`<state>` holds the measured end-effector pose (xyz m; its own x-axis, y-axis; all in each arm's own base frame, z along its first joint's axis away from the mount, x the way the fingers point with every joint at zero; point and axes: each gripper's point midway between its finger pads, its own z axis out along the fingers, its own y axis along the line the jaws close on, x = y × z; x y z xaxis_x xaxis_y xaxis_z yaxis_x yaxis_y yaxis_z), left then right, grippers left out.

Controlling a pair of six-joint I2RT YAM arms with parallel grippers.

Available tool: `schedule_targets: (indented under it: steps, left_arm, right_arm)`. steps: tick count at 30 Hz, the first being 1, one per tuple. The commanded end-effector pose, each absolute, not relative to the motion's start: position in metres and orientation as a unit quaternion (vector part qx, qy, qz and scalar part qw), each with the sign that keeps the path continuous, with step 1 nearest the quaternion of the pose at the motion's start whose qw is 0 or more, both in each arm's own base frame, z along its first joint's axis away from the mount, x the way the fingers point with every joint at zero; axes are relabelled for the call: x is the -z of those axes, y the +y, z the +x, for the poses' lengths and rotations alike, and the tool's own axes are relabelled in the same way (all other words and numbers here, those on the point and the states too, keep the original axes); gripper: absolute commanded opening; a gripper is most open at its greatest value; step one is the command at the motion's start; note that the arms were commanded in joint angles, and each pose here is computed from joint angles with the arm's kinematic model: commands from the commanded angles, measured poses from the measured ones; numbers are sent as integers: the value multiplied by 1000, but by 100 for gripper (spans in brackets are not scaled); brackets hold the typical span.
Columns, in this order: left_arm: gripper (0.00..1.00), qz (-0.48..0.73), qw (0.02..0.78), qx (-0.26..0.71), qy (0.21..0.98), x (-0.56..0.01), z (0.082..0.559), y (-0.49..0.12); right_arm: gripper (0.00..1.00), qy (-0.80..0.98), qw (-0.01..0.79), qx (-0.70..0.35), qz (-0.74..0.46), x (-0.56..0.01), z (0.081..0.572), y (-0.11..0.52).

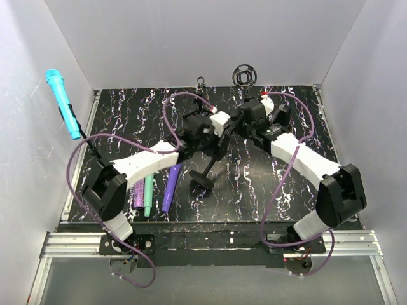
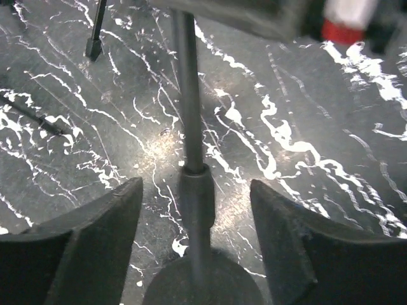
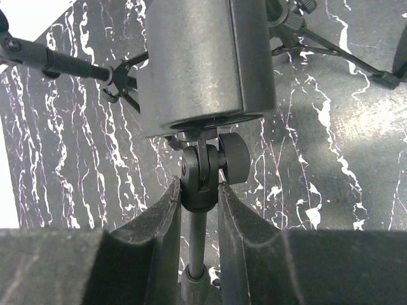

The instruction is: Remove the microphone from the stand

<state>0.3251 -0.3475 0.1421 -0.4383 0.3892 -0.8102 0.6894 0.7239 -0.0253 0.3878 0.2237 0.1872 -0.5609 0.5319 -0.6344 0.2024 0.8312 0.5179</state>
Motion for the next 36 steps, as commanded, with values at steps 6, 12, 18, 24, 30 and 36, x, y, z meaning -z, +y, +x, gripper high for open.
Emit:
schedule_targets:
  steps: [6, 12, 18, 24, 30, 36]
  left_arm:
    - [73, 357, 318, 459, 749, -183, 286, -356]
    - [66, 370, 271, 488, 742, -148, 280, -367]
    - [29, 378, 268, 470, 751, -133, 286, -368]
    - [0, 317, 360, 356, 802, -149, 328, -361]
    - [0, 177, 591, 60, 785, -200, 382, -345]
    - [12, 159, 590, 70, 789, -184, 393, -362]
  right_arm:
    - [1, 818, 484, -303, 65, -232, 384, 251]
    - [1, 818, 476, -316, 60, -233, 380, 256]
    - [1, 816, 483, -313, 63, -236, 381, 254]
    - [1, 821, 478, -301, 81, -248, 378, 248]
    - [1, 832, 466, -189, 235, -256, 388, 215]
    - [1, 821, 482, -170, 255, -261, 400, 210]
